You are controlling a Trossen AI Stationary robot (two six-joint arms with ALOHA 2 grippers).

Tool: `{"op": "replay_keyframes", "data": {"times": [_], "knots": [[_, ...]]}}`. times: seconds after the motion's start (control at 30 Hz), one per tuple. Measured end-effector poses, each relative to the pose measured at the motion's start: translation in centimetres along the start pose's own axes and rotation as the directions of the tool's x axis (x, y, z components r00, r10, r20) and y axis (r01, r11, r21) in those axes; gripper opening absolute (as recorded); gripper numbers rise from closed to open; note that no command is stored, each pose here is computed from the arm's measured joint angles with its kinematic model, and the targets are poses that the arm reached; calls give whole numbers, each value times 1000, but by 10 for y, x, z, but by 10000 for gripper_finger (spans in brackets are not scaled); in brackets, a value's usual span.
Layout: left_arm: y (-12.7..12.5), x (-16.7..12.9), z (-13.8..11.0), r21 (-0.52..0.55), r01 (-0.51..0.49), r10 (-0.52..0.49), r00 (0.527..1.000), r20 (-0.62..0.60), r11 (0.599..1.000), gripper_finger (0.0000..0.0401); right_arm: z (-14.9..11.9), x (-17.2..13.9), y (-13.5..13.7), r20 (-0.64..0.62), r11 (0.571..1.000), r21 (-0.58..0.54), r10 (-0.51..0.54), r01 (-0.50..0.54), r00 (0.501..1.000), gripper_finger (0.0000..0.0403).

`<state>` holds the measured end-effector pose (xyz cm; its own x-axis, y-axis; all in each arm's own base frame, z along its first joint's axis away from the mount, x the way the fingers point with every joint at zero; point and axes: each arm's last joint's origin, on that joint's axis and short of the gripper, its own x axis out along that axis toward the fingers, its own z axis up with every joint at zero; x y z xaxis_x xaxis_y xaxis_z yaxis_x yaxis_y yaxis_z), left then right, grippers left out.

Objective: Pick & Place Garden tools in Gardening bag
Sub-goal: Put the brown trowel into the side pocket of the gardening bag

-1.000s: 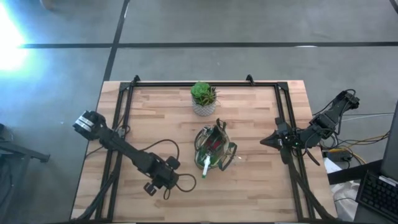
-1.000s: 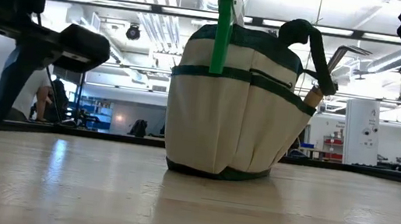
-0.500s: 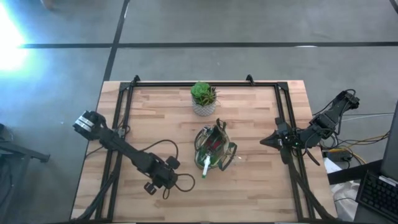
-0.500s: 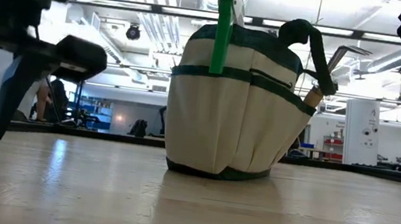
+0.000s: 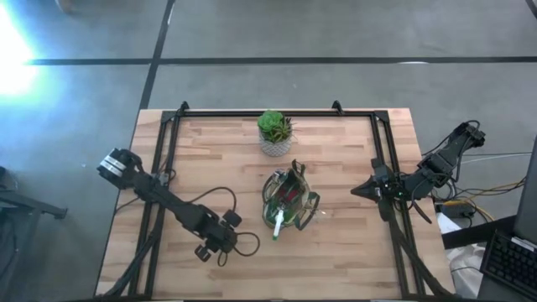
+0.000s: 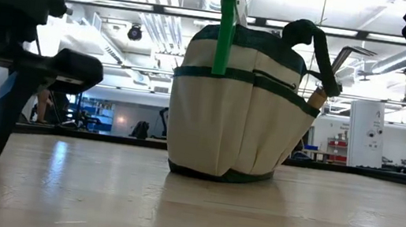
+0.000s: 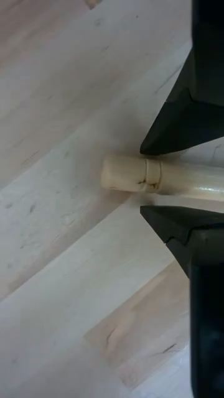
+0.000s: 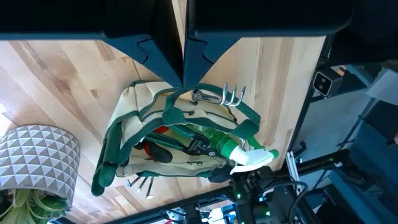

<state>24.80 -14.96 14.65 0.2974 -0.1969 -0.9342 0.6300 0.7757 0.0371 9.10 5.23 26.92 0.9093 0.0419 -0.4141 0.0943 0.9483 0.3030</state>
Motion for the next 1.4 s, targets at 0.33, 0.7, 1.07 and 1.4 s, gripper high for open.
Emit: {"op": "replay_keyframes", "data": {"times": [0.33,0.7,1.07,1.4], "knots": [[0,2,1,-2,-4,4,999,36,1000,131,0,0,0,0,1000,0,0,0,1000,8],[0,3,1,-27,19,-17,999,45,999,68,0,0,0,0,1000,0,0,0,1000,8],[2,4,4,-74,16,-10,997,79,997,68,0,0,0,0,1000,0,0,0,1000,8],[2,4,4,-79,36,-30,996,83,996,68,0,0,0,0,1000,0,0,0,1000,8]]}}
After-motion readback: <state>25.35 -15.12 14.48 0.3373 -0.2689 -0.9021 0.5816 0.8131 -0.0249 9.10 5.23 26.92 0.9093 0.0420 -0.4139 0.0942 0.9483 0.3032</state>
